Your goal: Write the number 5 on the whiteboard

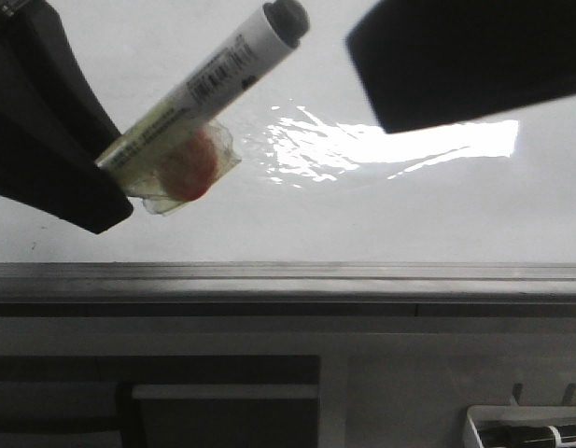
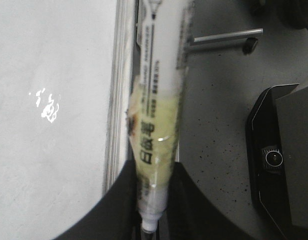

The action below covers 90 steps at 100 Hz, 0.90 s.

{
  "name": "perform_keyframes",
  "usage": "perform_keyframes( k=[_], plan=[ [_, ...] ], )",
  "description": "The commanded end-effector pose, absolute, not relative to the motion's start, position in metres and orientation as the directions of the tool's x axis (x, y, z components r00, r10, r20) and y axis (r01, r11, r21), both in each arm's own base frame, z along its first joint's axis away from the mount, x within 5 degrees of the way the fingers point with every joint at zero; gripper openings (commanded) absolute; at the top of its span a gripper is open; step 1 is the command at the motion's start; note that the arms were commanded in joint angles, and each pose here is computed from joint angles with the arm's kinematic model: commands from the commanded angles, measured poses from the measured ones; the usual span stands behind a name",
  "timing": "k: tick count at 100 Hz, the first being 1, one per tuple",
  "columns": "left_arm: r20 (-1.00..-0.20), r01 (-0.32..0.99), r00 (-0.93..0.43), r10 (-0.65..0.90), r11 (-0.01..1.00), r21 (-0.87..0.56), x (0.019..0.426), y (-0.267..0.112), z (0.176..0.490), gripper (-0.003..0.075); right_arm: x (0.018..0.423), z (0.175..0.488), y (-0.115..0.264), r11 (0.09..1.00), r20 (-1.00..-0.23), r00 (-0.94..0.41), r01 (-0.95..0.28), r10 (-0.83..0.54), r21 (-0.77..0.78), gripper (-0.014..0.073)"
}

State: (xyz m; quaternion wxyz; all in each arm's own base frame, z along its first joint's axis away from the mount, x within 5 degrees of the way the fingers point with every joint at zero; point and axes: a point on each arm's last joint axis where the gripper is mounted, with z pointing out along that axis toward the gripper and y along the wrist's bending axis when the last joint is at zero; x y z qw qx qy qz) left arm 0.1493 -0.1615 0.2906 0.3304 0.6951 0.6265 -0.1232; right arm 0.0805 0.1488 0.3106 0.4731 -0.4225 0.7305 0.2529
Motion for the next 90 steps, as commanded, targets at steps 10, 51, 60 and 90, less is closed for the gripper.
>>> perform_keyframes(
  k=[10, 51, 60, 90],
  plan=[
    [-0.612, 0.929, 0.273, 0.742, -0.039, 0.367, 0.141, -0.17, 0.305, -0.002, 0.086, 0.329, 0.17, 0.465, -0.953, -0.086, -0.883, -0.289, -0.061, 0.0461],
    [-0.624, 0.913, 0.326, 0.71, -0.064, 0.404, 0.134, -0.18, 0.308, -0.002, 0.094, 0.318, 0.202, 0.405, -0.971, -0.058, -0.913, -0.232, -0.043, 0.0445],
    [-0.624, 0.913, 0.326, 0.71, -0.064, 0.404, 0.134, -0.18, 0.308, -0.002, 0.096, 0.314, 0.206, 0.403, -0.967, -0.065, -0.914, -0.248, -0.042, 0.037],
    [-0.624, 0.912, 0.326, 0.71, -0.063, 0.405, 0.134, -0.18, 0.308, -0.002, 0.097, 0.306, 0.205, 0.421, -0.946, -0.097, -0.906, -0.311, -0.046, -0.0062]
  ],
)
